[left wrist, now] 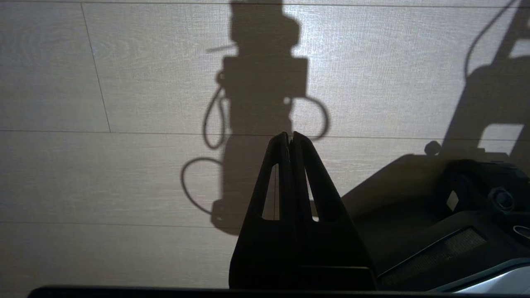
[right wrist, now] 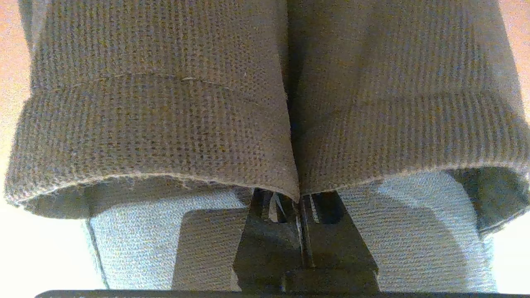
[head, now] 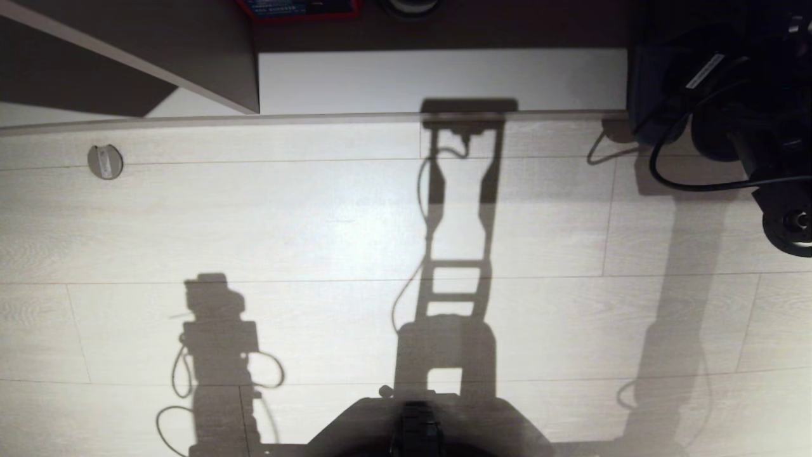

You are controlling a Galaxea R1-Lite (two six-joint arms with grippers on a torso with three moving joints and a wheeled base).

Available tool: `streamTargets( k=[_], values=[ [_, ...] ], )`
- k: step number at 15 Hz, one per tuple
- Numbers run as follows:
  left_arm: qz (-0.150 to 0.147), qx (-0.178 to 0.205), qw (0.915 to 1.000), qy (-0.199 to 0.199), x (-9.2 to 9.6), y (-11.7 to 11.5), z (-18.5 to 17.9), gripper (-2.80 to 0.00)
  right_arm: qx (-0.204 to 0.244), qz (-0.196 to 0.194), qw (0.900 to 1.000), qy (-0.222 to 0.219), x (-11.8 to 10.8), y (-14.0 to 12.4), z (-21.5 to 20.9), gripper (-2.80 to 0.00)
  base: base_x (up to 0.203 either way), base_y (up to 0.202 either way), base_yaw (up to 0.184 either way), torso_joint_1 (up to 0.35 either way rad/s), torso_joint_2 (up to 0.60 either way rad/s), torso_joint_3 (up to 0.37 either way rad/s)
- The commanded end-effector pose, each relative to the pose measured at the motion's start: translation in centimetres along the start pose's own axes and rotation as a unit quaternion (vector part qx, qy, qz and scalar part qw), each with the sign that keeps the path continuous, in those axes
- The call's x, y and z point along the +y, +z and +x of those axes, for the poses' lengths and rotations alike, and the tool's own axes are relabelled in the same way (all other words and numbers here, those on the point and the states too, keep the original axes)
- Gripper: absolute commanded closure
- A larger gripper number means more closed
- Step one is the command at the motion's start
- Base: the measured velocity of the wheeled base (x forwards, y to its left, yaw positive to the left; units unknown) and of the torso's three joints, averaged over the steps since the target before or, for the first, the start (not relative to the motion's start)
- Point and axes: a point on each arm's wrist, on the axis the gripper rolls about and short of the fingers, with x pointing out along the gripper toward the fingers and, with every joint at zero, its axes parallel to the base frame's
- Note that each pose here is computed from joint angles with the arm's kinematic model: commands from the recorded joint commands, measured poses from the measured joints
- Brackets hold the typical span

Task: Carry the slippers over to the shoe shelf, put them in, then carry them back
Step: Place the slippers into the shoe cabinet

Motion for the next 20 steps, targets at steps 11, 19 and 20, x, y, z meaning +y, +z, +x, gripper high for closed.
streamTargets(
  k=[11,19,20],
  values=[
    [0.000,-0.001,1.0000,0.000,0.0,0.0,0.0,0.00,-0.005,0.000,1.000,-0.001,0.0,0.2,0.0,-2.80,0.000,0.000,0.000,0.000,0.00,0.000],
    [0.000,-0.001,1.0000,0.000,0.0,0.0,0.0,0.00,0.002,0.000,1.000,-0.002,0.0,0.5,-0.1,-2.80,0.000,0.000,0.000,0.000,0.00,0.000],
    [0.000,-0.001,1.0000,0.000,0.0,0.0,0.0,0.00,0.004,-0.001,1.000,-0.002,0.0,1.0,-0.3,-2.80,0.000,0.000,0.000,0.000,0.00,0.000]
  ],
)
